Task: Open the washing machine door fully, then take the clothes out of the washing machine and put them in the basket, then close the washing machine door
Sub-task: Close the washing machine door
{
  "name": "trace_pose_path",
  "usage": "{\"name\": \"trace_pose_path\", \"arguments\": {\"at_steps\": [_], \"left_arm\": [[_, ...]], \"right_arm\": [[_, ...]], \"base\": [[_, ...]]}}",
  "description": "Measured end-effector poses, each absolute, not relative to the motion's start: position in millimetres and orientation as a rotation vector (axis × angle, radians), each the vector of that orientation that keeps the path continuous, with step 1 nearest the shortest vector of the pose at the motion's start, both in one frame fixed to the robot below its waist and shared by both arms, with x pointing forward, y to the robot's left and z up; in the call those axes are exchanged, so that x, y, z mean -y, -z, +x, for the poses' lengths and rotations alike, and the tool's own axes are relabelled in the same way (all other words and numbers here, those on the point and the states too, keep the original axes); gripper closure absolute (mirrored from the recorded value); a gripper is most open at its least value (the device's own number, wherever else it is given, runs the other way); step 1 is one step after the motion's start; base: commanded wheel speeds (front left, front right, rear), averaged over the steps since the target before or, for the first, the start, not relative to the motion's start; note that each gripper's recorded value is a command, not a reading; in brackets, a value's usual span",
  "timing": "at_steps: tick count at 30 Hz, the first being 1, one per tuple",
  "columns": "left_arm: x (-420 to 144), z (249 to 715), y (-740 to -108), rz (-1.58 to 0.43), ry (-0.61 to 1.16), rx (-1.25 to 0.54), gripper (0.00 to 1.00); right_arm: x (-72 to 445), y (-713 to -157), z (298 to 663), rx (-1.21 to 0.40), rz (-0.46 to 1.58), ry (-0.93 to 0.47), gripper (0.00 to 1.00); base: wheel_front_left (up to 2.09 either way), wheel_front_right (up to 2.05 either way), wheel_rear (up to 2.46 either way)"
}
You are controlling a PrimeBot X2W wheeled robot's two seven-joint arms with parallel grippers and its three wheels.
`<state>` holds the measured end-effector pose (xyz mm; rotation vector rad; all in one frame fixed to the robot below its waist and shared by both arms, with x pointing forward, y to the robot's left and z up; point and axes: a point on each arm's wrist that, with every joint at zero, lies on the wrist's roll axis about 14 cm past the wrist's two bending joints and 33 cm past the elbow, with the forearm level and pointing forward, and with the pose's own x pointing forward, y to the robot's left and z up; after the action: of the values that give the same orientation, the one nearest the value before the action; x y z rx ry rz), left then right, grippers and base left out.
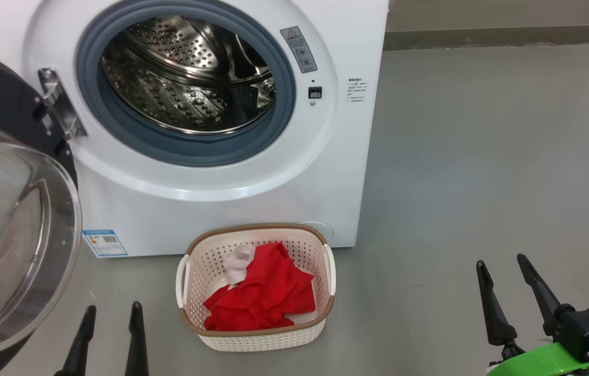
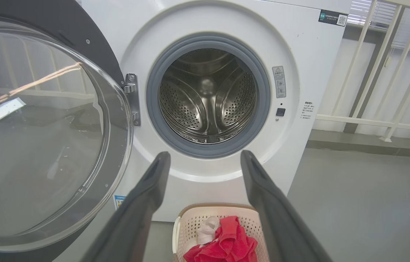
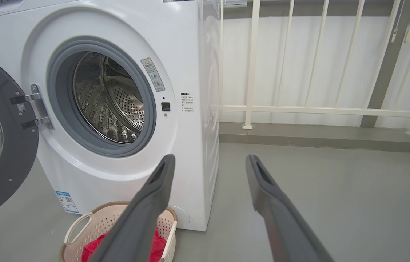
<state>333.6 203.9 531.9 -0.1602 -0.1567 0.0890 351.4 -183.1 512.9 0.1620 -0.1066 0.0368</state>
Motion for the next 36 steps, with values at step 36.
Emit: {"name": "trace_pose_path", "arguments": {"at_steps": [36], "left_arm": [[-305.2,250.8,-542.5,-0.106,-0.516,0.180,0.00]], "right_arm": [[17.0,-520.5,399.7,0.087,0.189,-0.514,0.00]], "base": [[0.00,0.00,0.00]]}}
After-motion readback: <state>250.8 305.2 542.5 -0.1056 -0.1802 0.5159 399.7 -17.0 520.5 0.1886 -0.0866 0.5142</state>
